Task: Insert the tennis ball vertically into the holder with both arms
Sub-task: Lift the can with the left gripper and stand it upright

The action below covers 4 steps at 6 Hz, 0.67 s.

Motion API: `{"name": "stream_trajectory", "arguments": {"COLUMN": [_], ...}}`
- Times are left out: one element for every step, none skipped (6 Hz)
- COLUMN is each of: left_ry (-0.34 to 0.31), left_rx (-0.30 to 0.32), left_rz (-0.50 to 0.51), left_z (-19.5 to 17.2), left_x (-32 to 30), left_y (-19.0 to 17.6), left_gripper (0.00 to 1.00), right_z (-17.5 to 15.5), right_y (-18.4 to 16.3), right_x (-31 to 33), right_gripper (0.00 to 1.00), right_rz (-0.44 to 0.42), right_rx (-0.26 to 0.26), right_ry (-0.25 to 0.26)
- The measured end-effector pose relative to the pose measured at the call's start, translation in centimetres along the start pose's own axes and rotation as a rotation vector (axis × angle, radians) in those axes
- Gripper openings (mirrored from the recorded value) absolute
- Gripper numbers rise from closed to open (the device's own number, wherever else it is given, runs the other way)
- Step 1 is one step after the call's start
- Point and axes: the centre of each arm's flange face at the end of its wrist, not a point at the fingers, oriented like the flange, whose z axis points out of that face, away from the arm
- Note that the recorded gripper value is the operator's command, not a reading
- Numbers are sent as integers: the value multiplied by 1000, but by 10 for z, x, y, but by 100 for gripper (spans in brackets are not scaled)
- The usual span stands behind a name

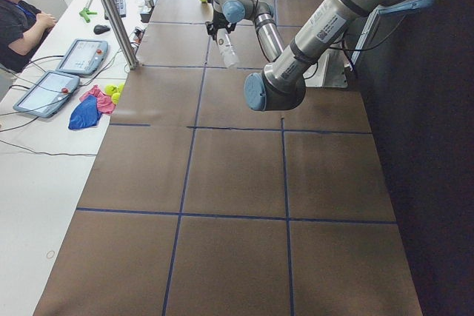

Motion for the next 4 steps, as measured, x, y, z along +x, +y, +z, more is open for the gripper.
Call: {"name": "stream_trajectory", "arguments": {"left_ry": [21, 50, 79, 103], "left_rx": [150, 292, 420, 525], "left_rz": [-34, -48, -31, 5], "left_z": [-20, -30, -33, -32], "left_x": [0, 2, 4, 8], "left_y": [-8, -3, 12, 31], "left_gripper": [69, 70, 70, 71], "right_z": [0, 0, -1, -1], "right_y": [0, 0, -1, -1], "right_x": [0, -1, -1, -1], "right_gripper": [100, 100, 100, 100], "right_rz": [0, 0, -1, -1], "right_rx": [0, 1, 2, 3], "right_ry": [-1, -2, -2, -3]}}
